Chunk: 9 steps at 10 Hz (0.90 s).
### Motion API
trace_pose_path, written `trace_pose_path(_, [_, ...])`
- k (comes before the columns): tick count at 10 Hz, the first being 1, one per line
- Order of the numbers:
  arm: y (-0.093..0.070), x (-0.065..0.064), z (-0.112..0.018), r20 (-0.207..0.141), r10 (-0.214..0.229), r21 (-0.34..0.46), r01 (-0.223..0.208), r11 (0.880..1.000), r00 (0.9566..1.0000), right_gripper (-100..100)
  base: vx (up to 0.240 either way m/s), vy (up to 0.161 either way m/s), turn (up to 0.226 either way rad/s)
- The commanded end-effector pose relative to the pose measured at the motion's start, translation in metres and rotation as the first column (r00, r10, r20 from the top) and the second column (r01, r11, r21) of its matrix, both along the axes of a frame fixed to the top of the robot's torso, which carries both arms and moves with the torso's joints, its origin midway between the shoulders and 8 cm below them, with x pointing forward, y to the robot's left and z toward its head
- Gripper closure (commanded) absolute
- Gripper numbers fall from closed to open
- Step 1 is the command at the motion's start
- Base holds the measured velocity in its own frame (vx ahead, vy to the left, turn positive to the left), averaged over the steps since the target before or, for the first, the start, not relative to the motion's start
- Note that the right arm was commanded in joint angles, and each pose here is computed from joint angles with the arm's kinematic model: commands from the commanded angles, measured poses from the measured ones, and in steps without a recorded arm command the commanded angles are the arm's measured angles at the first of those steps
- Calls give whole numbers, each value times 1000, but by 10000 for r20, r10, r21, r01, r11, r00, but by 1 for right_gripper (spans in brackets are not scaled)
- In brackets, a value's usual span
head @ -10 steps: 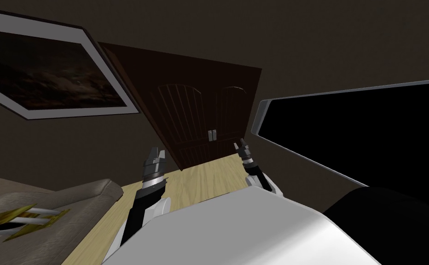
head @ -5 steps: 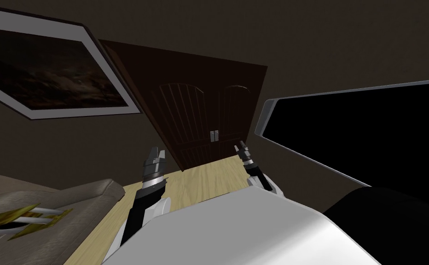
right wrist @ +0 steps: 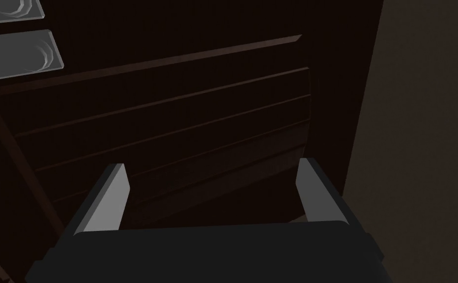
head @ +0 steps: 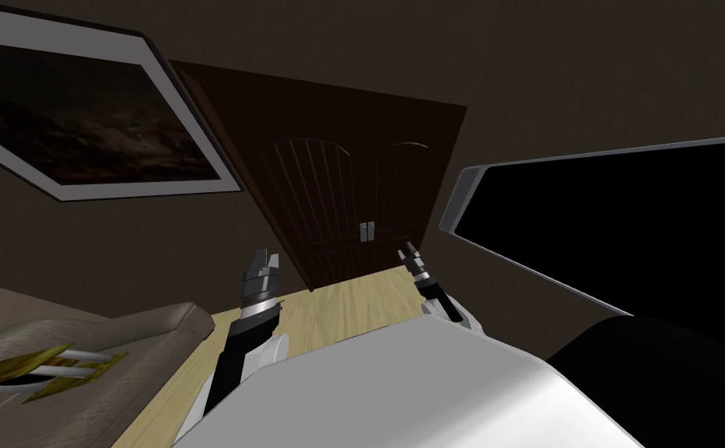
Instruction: Pull the door open
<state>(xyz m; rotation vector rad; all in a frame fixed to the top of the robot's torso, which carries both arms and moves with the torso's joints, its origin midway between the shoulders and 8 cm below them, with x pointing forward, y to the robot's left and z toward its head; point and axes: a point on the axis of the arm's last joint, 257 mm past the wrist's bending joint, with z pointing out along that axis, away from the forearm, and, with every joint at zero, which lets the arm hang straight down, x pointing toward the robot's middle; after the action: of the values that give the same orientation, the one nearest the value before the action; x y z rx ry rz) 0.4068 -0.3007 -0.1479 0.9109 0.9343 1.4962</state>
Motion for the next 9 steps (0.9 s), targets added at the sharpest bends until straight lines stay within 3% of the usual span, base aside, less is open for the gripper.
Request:
trace_pose_path(1, [-7, 2, -13, -307, -29, -10, 28, 10000, 9995, -100, 118, 42, 42])
trace_pose_path(6, [-34, 6, -51, -1204, -202, -76, 194, 9998, 9925, -100, 104, 50, 47])
trace_pose_path(8, [-46, 6, -64, -1539, -302, -118, 288, 9995, 9876, -100, 111, 40, 51])
trace_pose_path(9, [-58, 6, -77, -1848, -415, -166, 391, 9991, 9819, -100, 160, 51, 70])
